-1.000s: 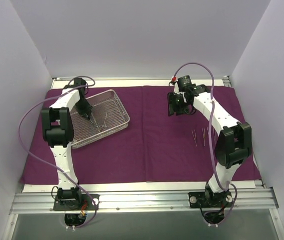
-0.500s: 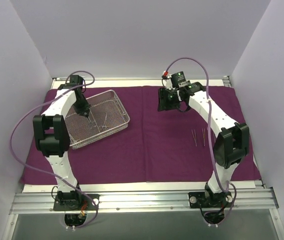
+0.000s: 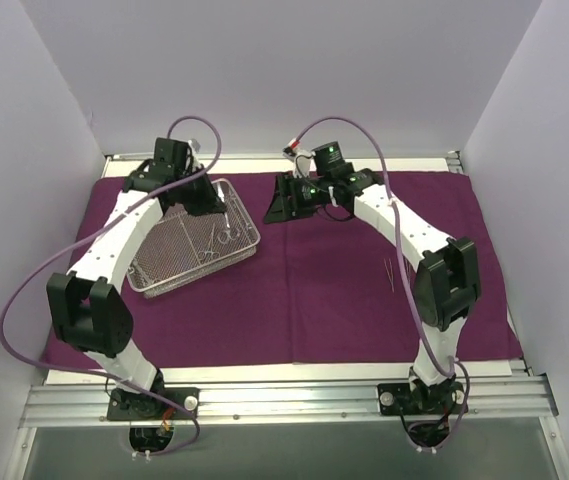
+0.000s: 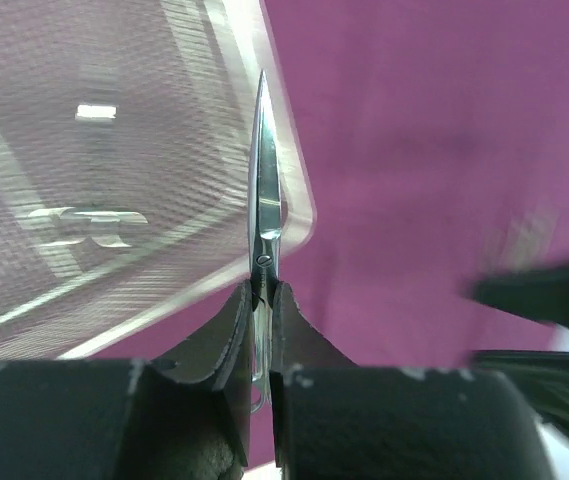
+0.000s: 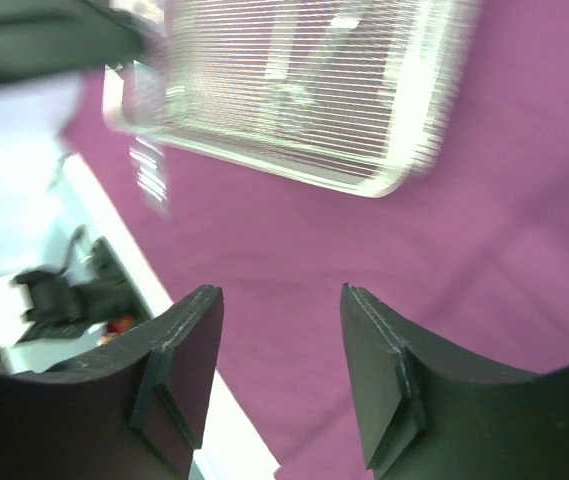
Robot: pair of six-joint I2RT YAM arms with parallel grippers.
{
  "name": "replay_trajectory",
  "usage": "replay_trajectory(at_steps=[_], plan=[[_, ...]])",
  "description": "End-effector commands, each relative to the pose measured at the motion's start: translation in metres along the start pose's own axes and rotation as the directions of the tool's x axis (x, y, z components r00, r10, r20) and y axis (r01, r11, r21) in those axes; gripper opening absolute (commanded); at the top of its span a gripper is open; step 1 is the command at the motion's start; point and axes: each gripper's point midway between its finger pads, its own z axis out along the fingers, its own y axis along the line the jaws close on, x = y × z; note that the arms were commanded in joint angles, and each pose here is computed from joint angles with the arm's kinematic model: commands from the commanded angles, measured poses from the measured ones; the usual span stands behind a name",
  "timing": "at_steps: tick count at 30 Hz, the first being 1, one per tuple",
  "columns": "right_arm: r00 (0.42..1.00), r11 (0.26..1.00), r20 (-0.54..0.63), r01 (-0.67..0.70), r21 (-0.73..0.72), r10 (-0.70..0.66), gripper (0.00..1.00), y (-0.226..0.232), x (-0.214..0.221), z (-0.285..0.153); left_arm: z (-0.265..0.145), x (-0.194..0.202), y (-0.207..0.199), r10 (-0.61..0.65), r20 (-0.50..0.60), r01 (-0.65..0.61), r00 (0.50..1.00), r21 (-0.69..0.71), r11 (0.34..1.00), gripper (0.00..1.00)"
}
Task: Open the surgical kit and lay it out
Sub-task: Place the medical item in the surgical kit.
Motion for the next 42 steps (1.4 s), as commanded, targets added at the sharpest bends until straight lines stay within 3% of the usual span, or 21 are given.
replay_trajectory(at_steps=[1, 10, 11, 12, 18, 19, 21, 23, 42], plan=[[0.998, 0.982, 0.060, 0.046, -0.184, -0.035, 0.52, 0.044, -0.021, -0.007, -0.029, 0.006, -0.069, 0.047, 0.024, -0.052, 0.999, 0.302, 0.952, 0.02], [0.989, 0.878, 0.138, 0.014, -0.478, 0.059, 0.55, 0.082, -0.026, -0.056, -0.084, 0.026, -0.116, 0.144, 0.062, -0.153, 0.988, 0.566, 0.810, 0.02], [0.978, 0.855, 0.206, 0.087, -0.511, 0.024, 0.55, 0.094, -0.035, -0.068, -0.090, 0.028, -0.121, 0.140, 0.062, -0.149, 0.988, 0.590, 0.793, 0.02], [0.984, 0.836, 0.164, 0.031, -0.548, 0.071, 0.54, 0.097, -0.026, -0.071, -0.094, 0.031, -0.125, 0.150, 0.065, -0.158, 0.986, 0.627, 0.763, 0.02], [0.979, 0.754, 0.201, 0.101, -0.649, 0.042, 0.53, 0.127, -0.028, -0.091, -0.116, 0.034, -0.150, 0.116, 0.091, -0.144, 0.989, 0.762, 0.631, 0.02], [0.984, 0.735, 0.159, 0.047, -0.676, 0.083, 0.52, 0.132, -0.025, -0.095, -0.120, 0.035, -0.154, 0.118, 0.092, -0.145, 0.989, 0.780, 0.609, 0.02], [0.972, 0.674, 0.229, 0.138, -0.726, 0.048, 0.52, 0.147, -0.029, -0.111, -0.124, 0.034, -0.160, 0.110, 0.095, -0.142, 0.989, 0.799, 0.584, 0.02], [0.978, 0.637, 0.193, 0.096, -0.765, 0.084, 0.51, 0.152, -0.026, -0.118, -0.131, 0.032, -0.168, 0.115, 0.107, -0.153, 0.988, 0.821, 0.551, 0.02], [0.981, 0.625, 0.191, 0.128, -0.770, 0.035, 0.43, 0.162, -0.016, -0.115, -0.143, 0.035, -0.191, 0.121, 0.094, -0.139, 0.988, 0.880, 0.453, 0.02]])
